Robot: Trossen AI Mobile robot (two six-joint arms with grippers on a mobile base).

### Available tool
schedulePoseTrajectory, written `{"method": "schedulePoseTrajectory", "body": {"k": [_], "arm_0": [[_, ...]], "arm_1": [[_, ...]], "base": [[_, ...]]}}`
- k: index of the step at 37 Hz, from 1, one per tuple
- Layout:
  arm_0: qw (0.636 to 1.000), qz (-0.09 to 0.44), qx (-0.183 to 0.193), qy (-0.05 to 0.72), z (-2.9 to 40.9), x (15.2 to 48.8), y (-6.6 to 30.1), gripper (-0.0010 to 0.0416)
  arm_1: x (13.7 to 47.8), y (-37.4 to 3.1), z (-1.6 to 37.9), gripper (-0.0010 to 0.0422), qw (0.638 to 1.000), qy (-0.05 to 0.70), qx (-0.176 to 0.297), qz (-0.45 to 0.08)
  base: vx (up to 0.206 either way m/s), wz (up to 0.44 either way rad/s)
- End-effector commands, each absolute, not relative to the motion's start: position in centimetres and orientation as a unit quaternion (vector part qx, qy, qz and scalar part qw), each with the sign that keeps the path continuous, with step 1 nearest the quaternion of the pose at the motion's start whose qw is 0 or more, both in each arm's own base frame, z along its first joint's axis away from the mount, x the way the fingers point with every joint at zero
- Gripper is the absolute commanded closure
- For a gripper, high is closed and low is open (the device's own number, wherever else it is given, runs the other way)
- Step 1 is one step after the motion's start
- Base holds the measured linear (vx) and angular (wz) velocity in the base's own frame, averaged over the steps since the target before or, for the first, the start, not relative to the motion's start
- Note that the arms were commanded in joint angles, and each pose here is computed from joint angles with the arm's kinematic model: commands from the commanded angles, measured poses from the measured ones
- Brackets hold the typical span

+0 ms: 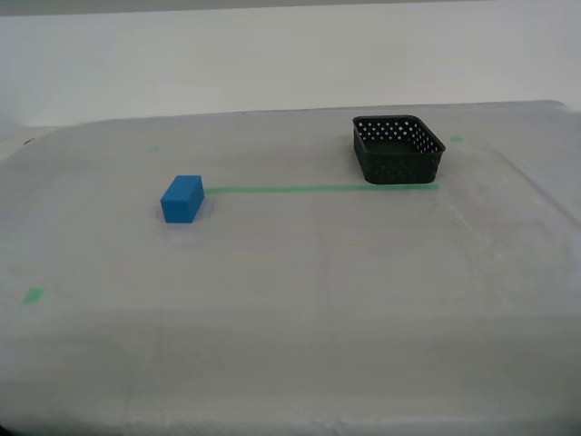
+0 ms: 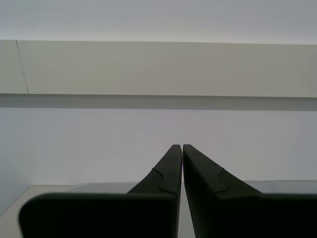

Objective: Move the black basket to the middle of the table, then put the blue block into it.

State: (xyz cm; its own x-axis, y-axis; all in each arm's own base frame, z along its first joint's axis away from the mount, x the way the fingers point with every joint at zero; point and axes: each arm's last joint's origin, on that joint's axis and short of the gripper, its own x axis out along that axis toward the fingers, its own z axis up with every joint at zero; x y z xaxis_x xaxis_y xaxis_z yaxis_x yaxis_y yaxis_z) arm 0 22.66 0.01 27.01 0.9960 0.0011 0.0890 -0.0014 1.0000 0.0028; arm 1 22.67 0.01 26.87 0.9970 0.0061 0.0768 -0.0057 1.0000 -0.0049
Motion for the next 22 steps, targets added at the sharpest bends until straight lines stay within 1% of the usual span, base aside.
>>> {"method": "schedulePoseTrajectory", "body": {"k": [1,22], "arm_0": [[0.999,0.002,0.001,-0.047,27.08,22.66,0.03,0.0405],[0.999,0.002,0.001,-0.047,27.08,22.66,0.03,0.0406]], "arm_1": [[22.66,0.01,26.94,0.0412,0.999,-0.041,-0.001,0.003],[22.66,0.01,26.94,0.0412,0.999,-0.041,-0.001,0.003]], "base": [[0.000,0.000],[0.000,0.000]]}}
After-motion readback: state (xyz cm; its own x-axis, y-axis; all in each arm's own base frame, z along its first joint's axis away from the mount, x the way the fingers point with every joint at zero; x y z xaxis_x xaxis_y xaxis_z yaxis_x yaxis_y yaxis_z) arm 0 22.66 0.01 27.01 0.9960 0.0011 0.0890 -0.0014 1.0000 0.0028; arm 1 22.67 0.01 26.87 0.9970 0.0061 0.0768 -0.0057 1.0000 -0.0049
